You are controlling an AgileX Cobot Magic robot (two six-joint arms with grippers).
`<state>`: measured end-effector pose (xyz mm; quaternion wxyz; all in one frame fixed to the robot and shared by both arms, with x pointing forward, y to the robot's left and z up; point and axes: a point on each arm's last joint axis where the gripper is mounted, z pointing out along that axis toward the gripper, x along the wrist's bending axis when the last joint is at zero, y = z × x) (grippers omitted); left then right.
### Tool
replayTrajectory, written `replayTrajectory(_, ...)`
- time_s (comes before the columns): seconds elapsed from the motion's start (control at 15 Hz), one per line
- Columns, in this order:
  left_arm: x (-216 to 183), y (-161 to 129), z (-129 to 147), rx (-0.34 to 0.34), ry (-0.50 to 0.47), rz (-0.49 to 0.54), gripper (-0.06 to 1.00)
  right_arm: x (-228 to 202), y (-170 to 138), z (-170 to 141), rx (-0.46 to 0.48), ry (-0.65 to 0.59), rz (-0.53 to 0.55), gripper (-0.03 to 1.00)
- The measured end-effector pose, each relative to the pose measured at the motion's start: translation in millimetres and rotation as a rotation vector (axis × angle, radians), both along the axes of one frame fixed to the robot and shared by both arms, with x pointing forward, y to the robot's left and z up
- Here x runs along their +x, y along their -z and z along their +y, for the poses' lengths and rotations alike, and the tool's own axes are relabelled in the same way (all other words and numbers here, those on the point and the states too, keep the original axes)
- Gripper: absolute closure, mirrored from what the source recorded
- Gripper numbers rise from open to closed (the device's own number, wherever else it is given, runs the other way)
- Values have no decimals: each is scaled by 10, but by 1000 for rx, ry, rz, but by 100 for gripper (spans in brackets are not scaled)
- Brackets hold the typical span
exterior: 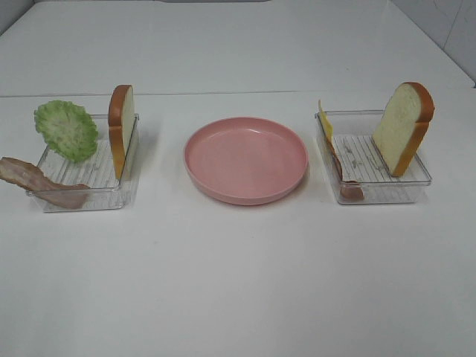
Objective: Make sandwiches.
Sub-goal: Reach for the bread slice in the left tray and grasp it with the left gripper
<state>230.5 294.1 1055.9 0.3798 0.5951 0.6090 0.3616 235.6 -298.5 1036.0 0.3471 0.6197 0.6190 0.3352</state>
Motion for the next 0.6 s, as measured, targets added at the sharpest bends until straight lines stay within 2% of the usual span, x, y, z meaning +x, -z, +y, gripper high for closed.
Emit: replayTrajectory(0.6, 16, -8, 1, -1, 0, 7, -5, 0, 0, 0, 0, 0, 0, 1)
